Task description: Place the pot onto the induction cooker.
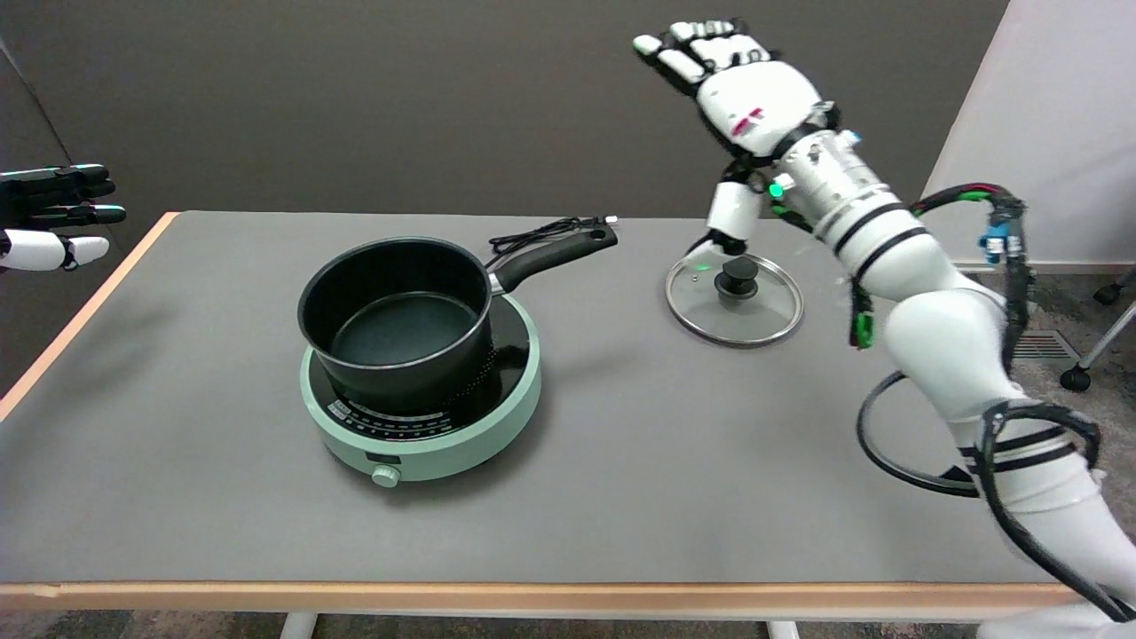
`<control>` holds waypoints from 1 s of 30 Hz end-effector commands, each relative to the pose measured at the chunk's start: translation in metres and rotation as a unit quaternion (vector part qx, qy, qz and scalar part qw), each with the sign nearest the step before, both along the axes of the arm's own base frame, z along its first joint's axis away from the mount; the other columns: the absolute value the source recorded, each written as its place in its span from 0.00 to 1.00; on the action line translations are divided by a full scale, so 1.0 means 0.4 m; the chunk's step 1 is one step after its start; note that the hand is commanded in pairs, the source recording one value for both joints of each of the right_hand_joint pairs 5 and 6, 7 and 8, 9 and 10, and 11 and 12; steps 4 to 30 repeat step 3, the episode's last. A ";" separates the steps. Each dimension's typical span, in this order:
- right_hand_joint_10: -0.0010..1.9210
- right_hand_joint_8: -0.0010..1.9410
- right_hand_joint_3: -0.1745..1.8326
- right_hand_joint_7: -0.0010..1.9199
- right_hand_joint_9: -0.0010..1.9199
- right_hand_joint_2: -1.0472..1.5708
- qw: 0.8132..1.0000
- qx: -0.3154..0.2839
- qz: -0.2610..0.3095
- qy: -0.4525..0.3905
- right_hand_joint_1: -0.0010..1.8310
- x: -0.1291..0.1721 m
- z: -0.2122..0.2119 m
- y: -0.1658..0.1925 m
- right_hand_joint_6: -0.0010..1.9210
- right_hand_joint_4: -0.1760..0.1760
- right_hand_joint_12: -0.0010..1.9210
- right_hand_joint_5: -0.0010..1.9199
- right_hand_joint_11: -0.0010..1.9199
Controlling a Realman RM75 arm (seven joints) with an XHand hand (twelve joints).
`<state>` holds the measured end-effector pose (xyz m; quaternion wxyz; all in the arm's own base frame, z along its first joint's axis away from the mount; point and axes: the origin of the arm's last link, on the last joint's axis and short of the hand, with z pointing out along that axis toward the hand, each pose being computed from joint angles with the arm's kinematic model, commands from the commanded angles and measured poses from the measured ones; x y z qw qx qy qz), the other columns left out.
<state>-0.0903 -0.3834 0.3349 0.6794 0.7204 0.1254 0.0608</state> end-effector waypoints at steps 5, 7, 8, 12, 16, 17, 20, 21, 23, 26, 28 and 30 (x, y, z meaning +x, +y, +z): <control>0.02 0.02 0.64 0.02 0.02 0.13 0.996 -0.088 -0.006 -0.014 0.59 -0.007 0.203 0.038 0.02 1.00 0.02 0.02 0.02; 0.02 0.02 0.64 0.02 0.02 0.13 0.996 -0.088 -0.006 -0.014 0.59 -0.007 0.203 0.038 0.02 1.00 0.02 0.02 0.02; 0.02 0.02 0.64 0.02 0.02 0.13 0.996 -0.088 -0.006 -0.014 0.59 -0.007 0.203 0.038 0.02 1.00 0.02 0.02 0.02; 0.02 0.02 0.64 0.02 0.02 0.13 0.996 -0.088 -0.006 -0.014 0.59 -0.007 0.203 0.038 0.02 1.00 0.02 0.02 0.02; 0.02 0.02 0.64 0.02 0.02 0.13 0.996 -0.088 -0.006 -0.014 0.59 -0.007 0.203 0.038 0.02 1.00 0.02 0.02 0.02; 0.02 0.02 0.64 0.02 0.02 0.13 0.996 -0.088 -0.006 -0.014 0.59 -0.007 0.203 0.038 0.02 1.00 0.02 0.02 0.02; 0.02 0.02 0.64 0.02 0.02 0.13 0.996 -0.088 -0.006 -0.014 0.59 -0.007 0.203 0.038 0.02 1.00 0.02 0.02 0.02; 0.02 0.02 0.64 0.02 0.02 0.13 0.996 -0.088 -0.006 -0.014 0.59 -0.007 0.203 0.038 0.02 1.00 0.02 0.02 0.02; 0.02 0.02 0.64 0.02 0.02 0.13 0.996 -0.088 -0.006 -0.014 0.59 -0.007 0.203 0.038 0.02 1.00 0.02 0.02 0.02; 0.02 0.02 0.64 0.02 0.02 0.13 0.996 -0.088 -0.006 -0.014 0.59 -0.007 0.203 0.038 0.02 1.00 0.02 0.02 0.02; 0.02 0.02 0.64 0.02 0.02 0.13 0.996 -0.088 -0.006 -0.014 0.59 -0.007 0.203 0.038 0.02 1.00 0.02 0.02 0.02; 0.02 0.02 0.64 0.02 0.02 0.13 0.996 -0.088 -0.006 -0.014 0.59 -0.007 0.203 0.038 0.02 1.00 0.02 0.02 0.02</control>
